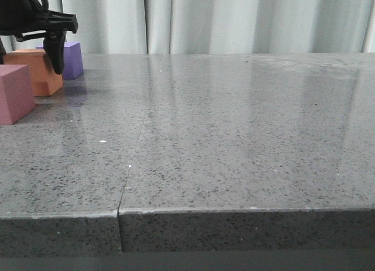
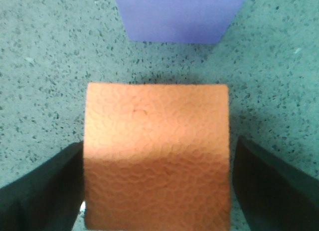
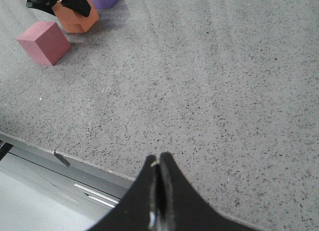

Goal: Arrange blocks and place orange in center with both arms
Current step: 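Lower the orange cube between the purple and pink cubes and release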

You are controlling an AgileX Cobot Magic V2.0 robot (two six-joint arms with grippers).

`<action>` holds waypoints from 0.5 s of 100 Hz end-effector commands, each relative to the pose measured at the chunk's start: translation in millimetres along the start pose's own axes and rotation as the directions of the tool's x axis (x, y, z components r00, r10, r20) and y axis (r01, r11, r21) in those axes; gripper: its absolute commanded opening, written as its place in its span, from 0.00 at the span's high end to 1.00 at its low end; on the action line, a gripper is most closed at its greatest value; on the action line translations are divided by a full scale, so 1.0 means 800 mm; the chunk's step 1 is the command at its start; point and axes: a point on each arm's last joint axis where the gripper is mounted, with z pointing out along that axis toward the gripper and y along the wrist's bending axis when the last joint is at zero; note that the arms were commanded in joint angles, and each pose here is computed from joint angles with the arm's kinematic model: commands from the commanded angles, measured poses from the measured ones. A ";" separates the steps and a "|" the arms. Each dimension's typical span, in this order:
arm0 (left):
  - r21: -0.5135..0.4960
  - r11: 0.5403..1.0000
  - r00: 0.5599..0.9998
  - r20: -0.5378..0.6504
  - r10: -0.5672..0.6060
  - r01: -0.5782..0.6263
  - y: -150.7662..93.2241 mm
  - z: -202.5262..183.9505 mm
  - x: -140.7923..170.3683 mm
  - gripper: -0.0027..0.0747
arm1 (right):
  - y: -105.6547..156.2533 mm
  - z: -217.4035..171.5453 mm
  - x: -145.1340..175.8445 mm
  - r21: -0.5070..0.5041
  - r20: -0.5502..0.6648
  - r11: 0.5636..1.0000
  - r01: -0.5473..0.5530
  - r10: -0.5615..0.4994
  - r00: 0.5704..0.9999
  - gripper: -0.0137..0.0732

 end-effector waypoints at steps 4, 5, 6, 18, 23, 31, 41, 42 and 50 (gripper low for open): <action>0.052 0.999 0.985 0.172 -0.021 0.013 0.006 -0.060 -0.021 0.23 | 0.004 -0.004 -0.016 -0.015 0.086 1.000 0.010 -0.009 0.996 0.92; 0.054 0.998 0.984 0.179 -0.023 0.014 0.007 -0.064 -0.021 0.23 | 0.004 -0.004 -0.016 -0.015 0.086 1.000 0.010 -0.009 0.996 0.92; 0.054 0.998 0.984 0.179 -0.023 0.014 0.007 -0.064 -0.021 0.23 | 0.004 -0.004 -0.016 -0.015 0.086 1.000 0.010 -0.009 0.996 0.92; 0.064 0.998 0.973 0.228 -0.030 0.016 0.012 -0.089 -0.023 0.23 | 0.004 -0.004 -0.016 -0.015 0.086 1.000 0.010 -0.009 0.996 0.92; 0.065 0.998 0.968 0.248 -0.030 0.015 0.015 -0.100 -0.024 0.24 | 0.004 -0.004 -0.016 -0.015 0.086 1.000 0.010 -0.009 0.996 0.92; 0.058 0.998 0.960 0.279 -0.025 0.010 0.019 -0.115 -0.024 0.30 | 0.004 -0.004 -0.016 -0.015 0.086 1.000 0.010 -0.009 0.996 0.92; 0.054 0.998 0.954 0.300 -0.024 0.008 0.023 -0.128 -0.024 0.44 | 0.004 -0.004 -0.016 -0.015 0.086 1.000 0.010 -0.009 0.996 0.92; 0.056 0.998 0.952 0.306 -0.026 0.009 0.024 -0.131 -0.024 0.45 | 0.004 -0.004 -0.016 -0.015 0.086 1.000 0.010 -0.009 0.996 0.92; 0.060 0.998 0.946 0.324 -0.029 0.010 0.027 -0.143 -0.023 0.60 | 0.004 -0.004 -0.016 -0.015 0.086 1.000 0.010 -0.009 0.996 0.92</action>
